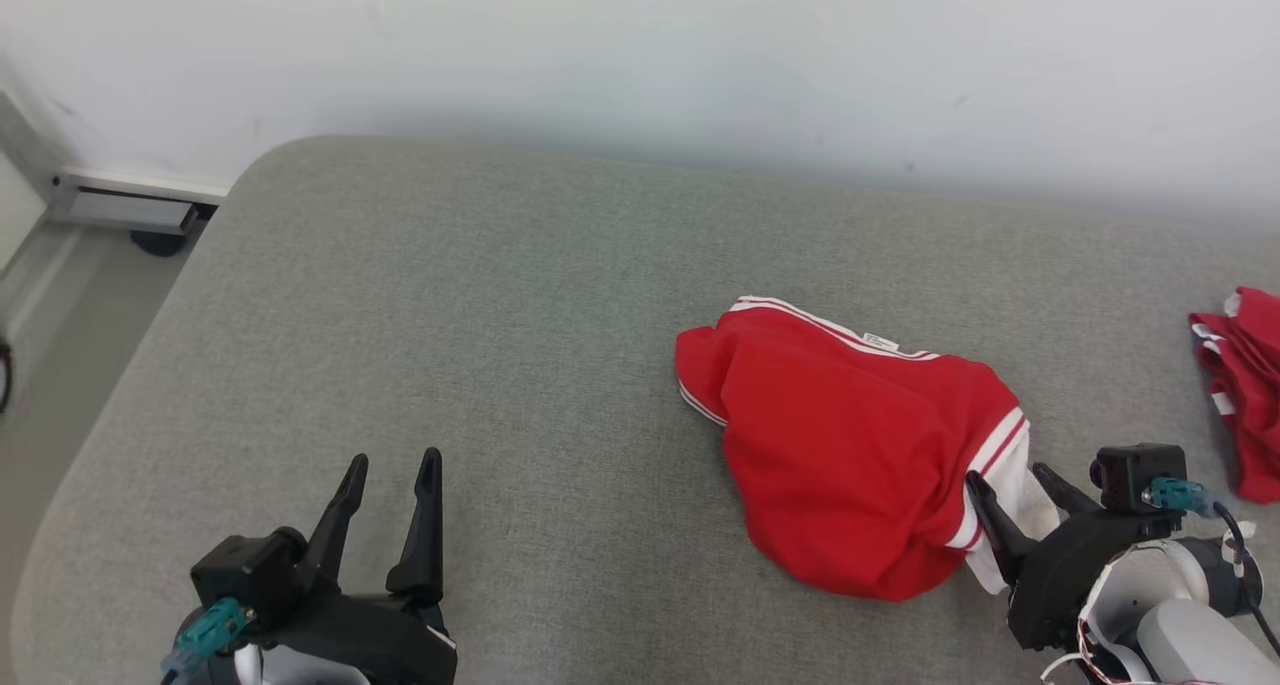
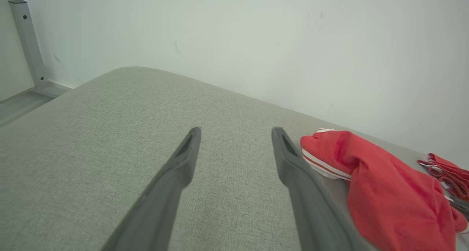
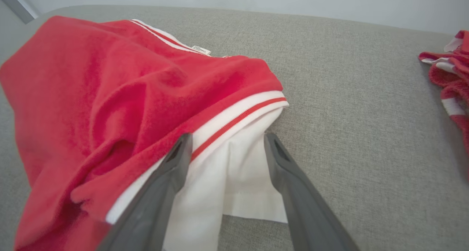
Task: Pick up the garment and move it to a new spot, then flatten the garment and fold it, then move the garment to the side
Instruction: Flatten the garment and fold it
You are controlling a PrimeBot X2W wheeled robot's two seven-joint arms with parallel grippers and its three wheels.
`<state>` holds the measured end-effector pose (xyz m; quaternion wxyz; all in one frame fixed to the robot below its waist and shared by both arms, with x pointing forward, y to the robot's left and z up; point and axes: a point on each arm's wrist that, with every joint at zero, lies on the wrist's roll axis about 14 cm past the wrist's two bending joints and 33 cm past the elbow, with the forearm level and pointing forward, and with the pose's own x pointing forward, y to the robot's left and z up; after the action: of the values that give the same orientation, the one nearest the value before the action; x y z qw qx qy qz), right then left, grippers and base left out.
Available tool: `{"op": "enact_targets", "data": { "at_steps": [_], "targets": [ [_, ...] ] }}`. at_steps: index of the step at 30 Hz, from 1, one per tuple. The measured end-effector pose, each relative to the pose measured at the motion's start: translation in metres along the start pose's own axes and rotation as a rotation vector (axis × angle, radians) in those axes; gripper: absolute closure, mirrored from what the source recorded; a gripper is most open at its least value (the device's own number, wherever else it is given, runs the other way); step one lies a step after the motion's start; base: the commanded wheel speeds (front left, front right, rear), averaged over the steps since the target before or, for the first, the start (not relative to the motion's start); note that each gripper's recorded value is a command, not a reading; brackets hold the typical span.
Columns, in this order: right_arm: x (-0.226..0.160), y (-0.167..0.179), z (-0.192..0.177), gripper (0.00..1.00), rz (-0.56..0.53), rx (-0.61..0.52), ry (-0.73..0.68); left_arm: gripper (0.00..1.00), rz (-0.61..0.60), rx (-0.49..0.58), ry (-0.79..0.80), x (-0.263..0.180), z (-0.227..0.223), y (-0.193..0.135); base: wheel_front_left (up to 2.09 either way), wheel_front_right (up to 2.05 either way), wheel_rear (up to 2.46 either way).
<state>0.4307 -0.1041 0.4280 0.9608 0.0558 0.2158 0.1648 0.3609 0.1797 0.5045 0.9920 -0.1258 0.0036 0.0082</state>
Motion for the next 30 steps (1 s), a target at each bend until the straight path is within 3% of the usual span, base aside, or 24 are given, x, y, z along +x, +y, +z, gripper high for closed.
{"op": "enact_targets", "data": {
  "at_steps": [5, 7, 8, 17, 30],
  "targets": [
    [0.007, 0.005, -0.01, 0.0, 0.014, -0.007, 0.057, 0.0, 0.031, 0.0, -0.001, -0.003, 0.002, 0.009, 0.0, 0.0, 0.0],
    [0.011, 0.01, -0.014, 0.6, 0.024, -0.002, 0.076, 0.0, 0.047, -0.004, 0.008, -0.007, -0.001, 0.014, 0.0, 0.0, 0.0],
    [0.013, 0.013, -0.015, 1.0, 0.034, 0.001, 0.084, 0.0, 0.054, -0.005, 0.013, -0.008, -0.003, 0.016, 0.0, 0.0, 0.0],
    [0.02, 0.018, -0.008, 1.0, 0.06, -0.009, 0.078, 0.0, 0.078, -0.008, 0.011, -0.008, -0.001, 0.023, 0.0, 0.0, 0.0],
    [0.013, 0.028, 0.071, 1.0, 0.108, -0.045, -0.212, 0.0, 0.043, -0.027, 0.027, -0.001, -0.005, 0.006, 0.0, 0.0, 0.0]
  ]
}}
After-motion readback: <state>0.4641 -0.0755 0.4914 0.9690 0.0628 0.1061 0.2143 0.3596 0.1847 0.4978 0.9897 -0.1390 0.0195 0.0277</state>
